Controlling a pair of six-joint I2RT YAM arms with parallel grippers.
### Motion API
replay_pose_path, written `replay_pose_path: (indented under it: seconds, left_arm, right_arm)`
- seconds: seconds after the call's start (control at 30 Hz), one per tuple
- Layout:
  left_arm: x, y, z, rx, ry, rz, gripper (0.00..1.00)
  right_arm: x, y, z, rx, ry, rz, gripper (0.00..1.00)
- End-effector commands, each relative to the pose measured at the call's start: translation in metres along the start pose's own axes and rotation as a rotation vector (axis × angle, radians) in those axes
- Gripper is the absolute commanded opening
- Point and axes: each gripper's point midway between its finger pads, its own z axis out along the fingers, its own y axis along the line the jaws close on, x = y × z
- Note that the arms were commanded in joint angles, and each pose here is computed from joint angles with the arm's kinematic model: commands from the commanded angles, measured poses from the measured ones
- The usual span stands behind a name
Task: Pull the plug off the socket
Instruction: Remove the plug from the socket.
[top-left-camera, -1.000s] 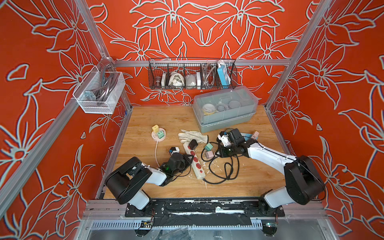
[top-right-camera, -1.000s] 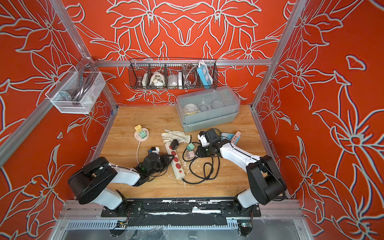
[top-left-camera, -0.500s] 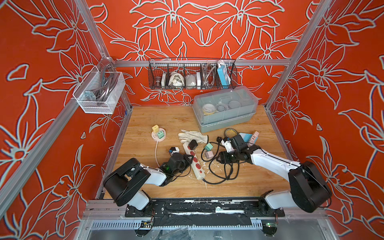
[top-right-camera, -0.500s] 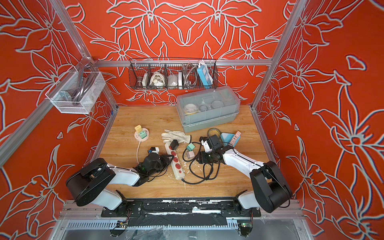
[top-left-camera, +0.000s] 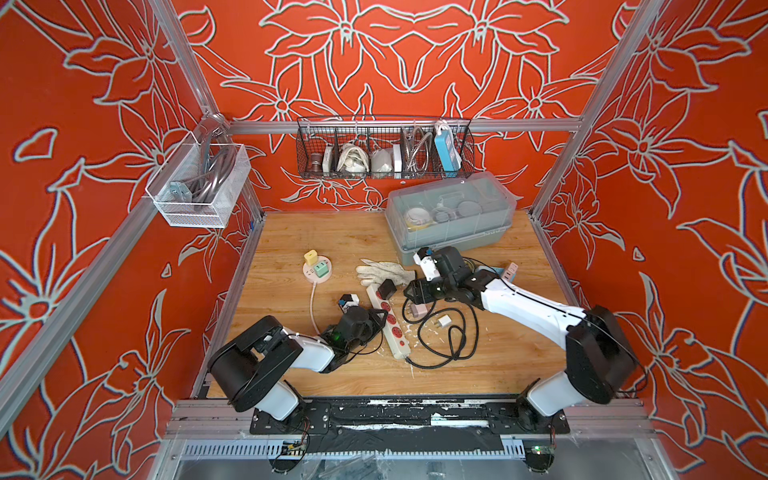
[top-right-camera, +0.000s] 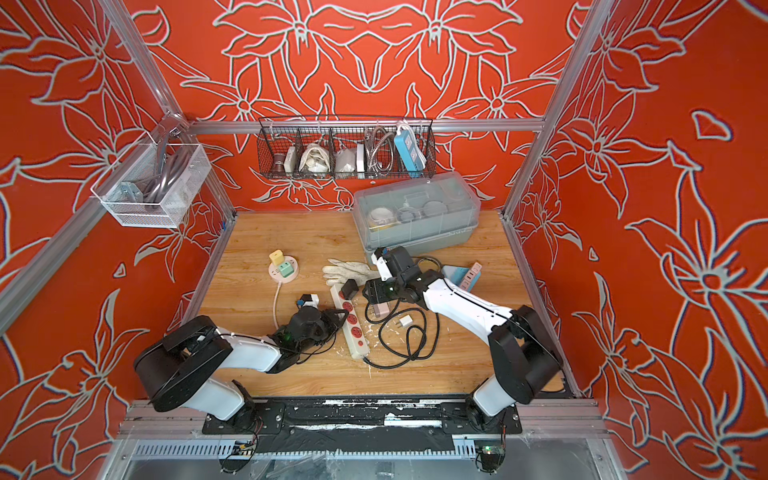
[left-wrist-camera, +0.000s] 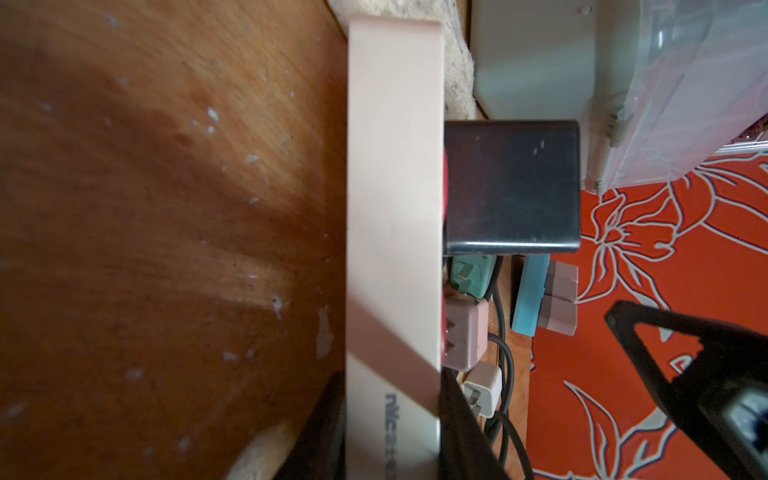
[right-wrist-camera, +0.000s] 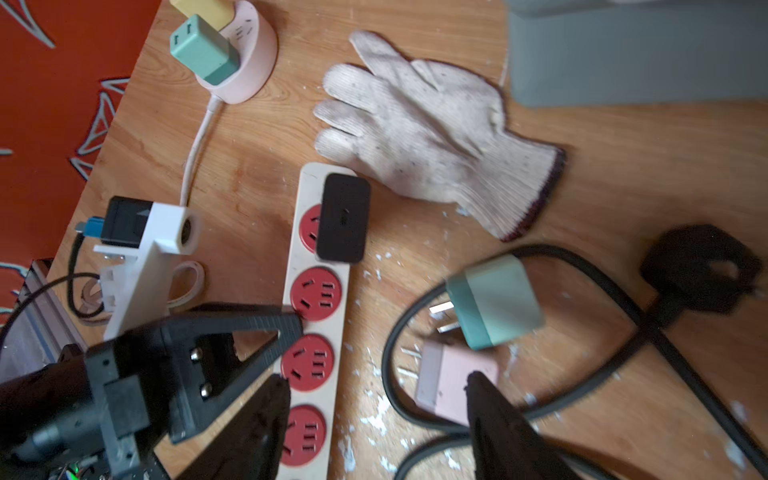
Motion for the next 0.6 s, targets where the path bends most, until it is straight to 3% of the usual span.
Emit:
replay_pose_path:
  seconds: [0.0, 0.23, 0.57]
  left_arm:
    - [0.035, 0.154, -0.039, -0.561, 0.136, 0.093, 0.0]
    - [0.037, 0.154, -0.038, -0.555, 0.142, 0.095, 0.0]
    - [0.038, 0.155, -0.039, -0.558, 0.151, 0.107, 0.0]
  right_arm:
    - [-0.01, 0.011, 0.015, -0.034, -0.013, -0.046, 0.72]
    - [-0.022, 0.018, 0.051, -0.036, -0.009, -0.066, 0.73]
    - [-0.023, 0.024, 0.086, -0.044, -0.005, -0.056, 0.62]
